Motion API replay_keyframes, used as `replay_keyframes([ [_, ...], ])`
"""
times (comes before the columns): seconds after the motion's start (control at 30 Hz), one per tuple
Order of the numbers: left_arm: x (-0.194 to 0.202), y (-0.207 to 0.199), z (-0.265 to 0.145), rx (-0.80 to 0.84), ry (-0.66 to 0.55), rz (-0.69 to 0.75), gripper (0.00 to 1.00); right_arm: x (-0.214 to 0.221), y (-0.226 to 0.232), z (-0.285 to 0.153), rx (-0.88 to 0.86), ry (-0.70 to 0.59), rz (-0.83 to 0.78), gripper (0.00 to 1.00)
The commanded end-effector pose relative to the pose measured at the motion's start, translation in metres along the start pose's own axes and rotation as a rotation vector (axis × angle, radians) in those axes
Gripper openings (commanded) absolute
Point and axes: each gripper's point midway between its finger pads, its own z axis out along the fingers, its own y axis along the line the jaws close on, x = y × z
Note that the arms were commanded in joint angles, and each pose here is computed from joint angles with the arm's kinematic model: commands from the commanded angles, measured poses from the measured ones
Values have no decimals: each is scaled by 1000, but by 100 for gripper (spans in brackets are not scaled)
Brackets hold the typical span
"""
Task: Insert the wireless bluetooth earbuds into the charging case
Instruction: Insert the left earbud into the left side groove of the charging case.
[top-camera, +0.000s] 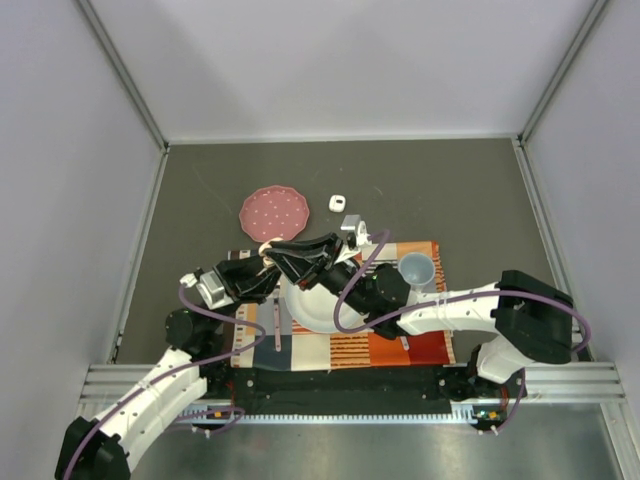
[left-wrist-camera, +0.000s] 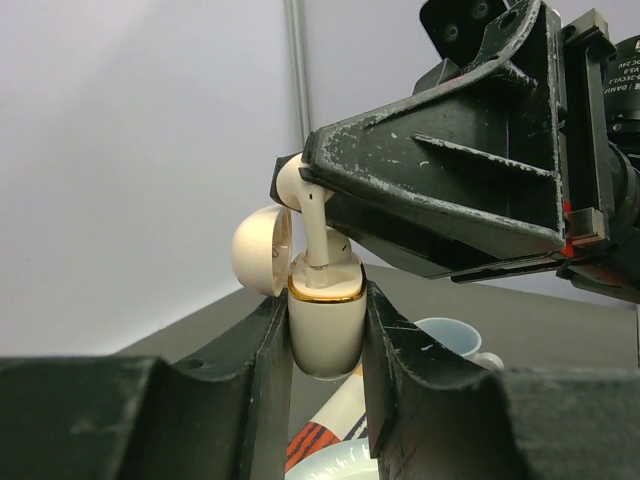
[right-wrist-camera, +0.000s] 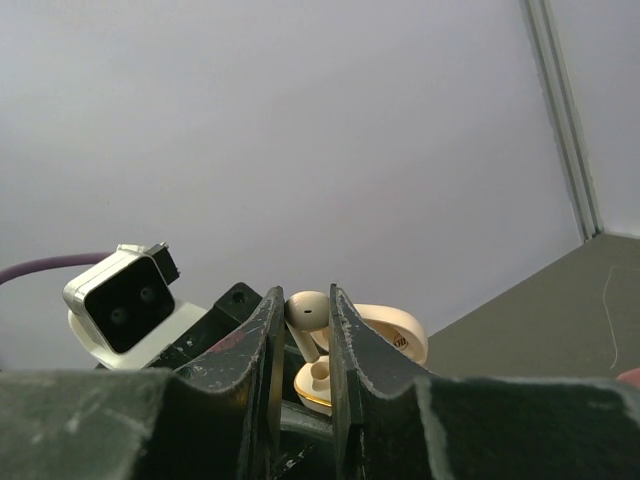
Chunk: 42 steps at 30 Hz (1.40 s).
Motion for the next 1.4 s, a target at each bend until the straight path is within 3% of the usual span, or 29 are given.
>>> replay_keyframes([
  [0.0,-19,-1,3,8,-65,37,0,-72,29,3,-93,-286,74,0],
  [0.83,-23,1,4,-5,-78,39,0,-48,28,5,-78,-187,62,0],
  [1.37,-21,1,3,-6,-70,34,0,-29,13,10,19,-114,-9,0],
])
